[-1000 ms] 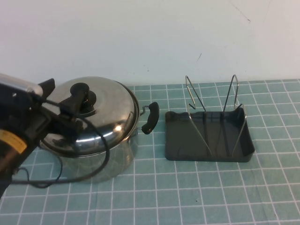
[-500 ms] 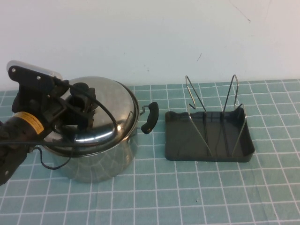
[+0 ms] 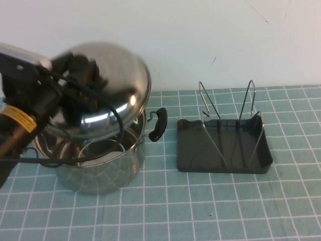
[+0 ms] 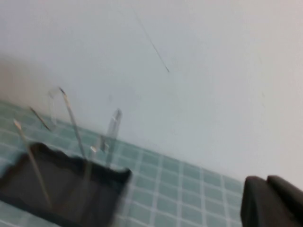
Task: Put pot lid on rack
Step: Hand over the pot lid
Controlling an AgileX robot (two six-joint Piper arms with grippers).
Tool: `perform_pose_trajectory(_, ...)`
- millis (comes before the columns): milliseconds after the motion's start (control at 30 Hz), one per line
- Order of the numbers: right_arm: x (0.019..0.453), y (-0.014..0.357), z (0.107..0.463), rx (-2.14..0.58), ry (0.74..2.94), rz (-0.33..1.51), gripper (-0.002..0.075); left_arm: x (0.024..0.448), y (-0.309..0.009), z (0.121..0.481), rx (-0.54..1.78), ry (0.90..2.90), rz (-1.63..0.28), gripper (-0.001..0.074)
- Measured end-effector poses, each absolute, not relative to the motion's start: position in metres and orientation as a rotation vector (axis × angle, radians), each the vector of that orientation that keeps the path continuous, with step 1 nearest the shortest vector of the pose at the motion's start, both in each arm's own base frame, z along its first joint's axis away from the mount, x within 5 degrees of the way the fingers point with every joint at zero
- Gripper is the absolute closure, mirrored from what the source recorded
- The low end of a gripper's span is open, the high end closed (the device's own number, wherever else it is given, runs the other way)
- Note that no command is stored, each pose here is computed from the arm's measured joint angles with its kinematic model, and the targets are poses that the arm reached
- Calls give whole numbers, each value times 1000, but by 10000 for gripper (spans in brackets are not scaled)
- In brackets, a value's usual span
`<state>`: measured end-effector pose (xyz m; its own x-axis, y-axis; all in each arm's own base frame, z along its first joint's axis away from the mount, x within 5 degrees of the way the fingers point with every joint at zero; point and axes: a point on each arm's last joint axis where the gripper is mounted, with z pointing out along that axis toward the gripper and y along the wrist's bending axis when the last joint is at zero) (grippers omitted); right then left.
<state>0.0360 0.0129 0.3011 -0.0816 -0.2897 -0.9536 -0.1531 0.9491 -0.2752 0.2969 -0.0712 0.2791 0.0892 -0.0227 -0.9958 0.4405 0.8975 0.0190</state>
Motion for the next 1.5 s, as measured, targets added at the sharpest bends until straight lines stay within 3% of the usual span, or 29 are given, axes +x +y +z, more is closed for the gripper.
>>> perform_pose_trajectory(100, 29, 25, 326, -382, 1591, 40, 727, 283, -73, 307, 313, 1278, -480, 407)
perform_pose_trajectory(233, 28, 52, 351, -494, 1521, 420, 727, 262, -83, 335, 361, 1110, -624, 407)
perform_pose_trajectory(400, 47, 71, 361, -511, 1526, 886, 727, 240, -110, 350, 432, 1034, -753, 407)
perform_pose_trajectory(567, 69, 78, 363, -527, 1528, 1131, 703, 221, -145, 358, 498, 981, -895, 407)
perform_pose_trajectory(700, 83, 79, 363, -490, 1535, 1262, 535, 206, -167, 367, 497, 936, -1006, 407)
perform_pose_trajectory(867, 98, 79, 359, -398, 1593, 1351, 254, 193, -183, 376, 519, 895, -1081, 407)
perform_pose_trajectory(1000, 107, 79, 356, -349, 1631, 1385, 193, 188, -189, 378, 529, 885, -1108, 407)
perform_pose_trajectory(1167, 118, 78, 357, -329, 1653, 1399, 217, 182, -195, 378, 545, 882, -1135, 407)
perform_pose_trajectory(1300, 126, 79, 370, -365, 1632, 1398, 286, 182, -197, 376, 541, 891, -1144, 407)
perform_pose_trajectory(1367, 129, 79, 377, -392, 1607, 1380, 355, 182, -199, 374, 553, 897, -1144, 407)
perform_pose_trajectory(1500, 129, 79, 387, -415, 1564, 1377, 589, 185, -202, 370, 558, 917, -1143, 407)
